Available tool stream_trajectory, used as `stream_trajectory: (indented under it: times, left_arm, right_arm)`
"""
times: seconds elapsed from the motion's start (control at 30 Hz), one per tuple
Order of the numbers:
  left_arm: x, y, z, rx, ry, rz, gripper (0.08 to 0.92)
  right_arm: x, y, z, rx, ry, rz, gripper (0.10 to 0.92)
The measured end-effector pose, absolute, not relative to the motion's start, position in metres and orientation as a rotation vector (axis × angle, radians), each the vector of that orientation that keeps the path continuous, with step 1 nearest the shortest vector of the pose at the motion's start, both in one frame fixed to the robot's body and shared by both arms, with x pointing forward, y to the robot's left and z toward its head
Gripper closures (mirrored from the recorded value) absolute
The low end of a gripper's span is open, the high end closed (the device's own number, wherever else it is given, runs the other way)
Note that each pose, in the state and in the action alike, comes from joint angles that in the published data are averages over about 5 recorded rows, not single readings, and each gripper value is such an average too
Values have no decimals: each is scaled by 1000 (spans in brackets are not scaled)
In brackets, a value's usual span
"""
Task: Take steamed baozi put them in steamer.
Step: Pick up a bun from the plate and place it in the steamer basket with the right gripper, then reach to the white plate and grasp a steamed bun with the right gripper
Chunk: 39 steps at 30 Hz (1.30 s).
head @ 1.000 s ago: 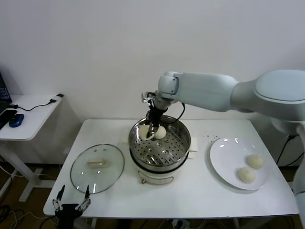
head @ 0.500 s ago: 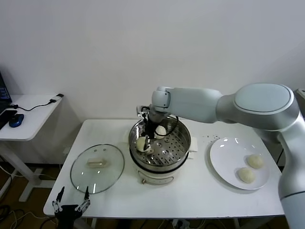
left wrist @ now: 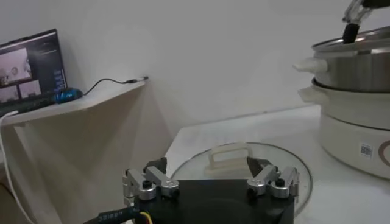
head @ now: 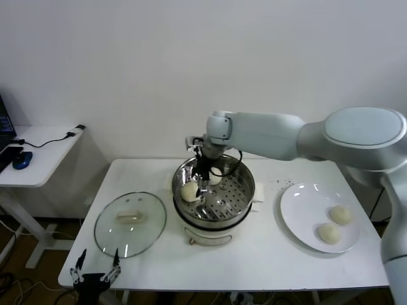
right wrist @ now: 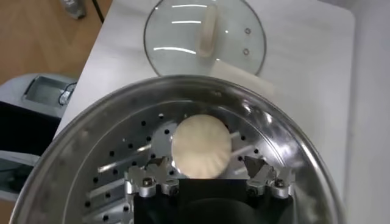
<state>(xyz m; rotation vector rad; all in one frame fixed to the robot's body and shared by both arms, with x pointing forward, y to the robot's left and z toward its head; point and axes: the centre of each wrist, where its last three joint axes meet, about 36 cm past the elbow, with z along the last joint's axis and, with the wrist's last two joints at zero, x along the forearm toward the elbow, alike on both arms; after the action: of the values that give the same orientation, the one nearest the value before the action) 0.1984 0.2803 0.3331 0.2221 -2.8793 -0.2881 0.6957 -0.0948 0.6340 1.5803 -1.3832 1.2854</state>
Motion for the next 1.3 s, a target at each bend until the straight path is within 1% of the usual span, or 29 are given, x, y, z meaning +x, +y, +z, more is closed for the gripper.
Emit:
stream_trajectory:
  times: [0.27,0.4,0.53,0.7,0.83,1.07,1.3]
  left_arm:
    - [199,277,335,211,-2880,-299,177]
    - [200,277,337,210,-2881,-307,177]
    - [202,275,339,207,-2886,-314,177]
    - [200,273,341,206,-2882,-329,177]
    - [198,274,340,211,-2874,-340,177]
    - [197,274,340,227,-2862,-355,177]
    - [195,273,339,237,-2850,-366,177]
  right_arm:
    - [678,-196,668,1539,-1413,1301,200]
    - [665,-254,672,1501,-1431,1293,200]
    - [649,-312,666,1460,-1442,1283,200]
    - [628,-373,636,1413,-1428,1269,200]
    - [611,-408,603,1388,-1394,1276,200]
    - [589,-449,548,1349,-1313,1295,200]
    - [577,-478,511,1300,-1247,1310,200]
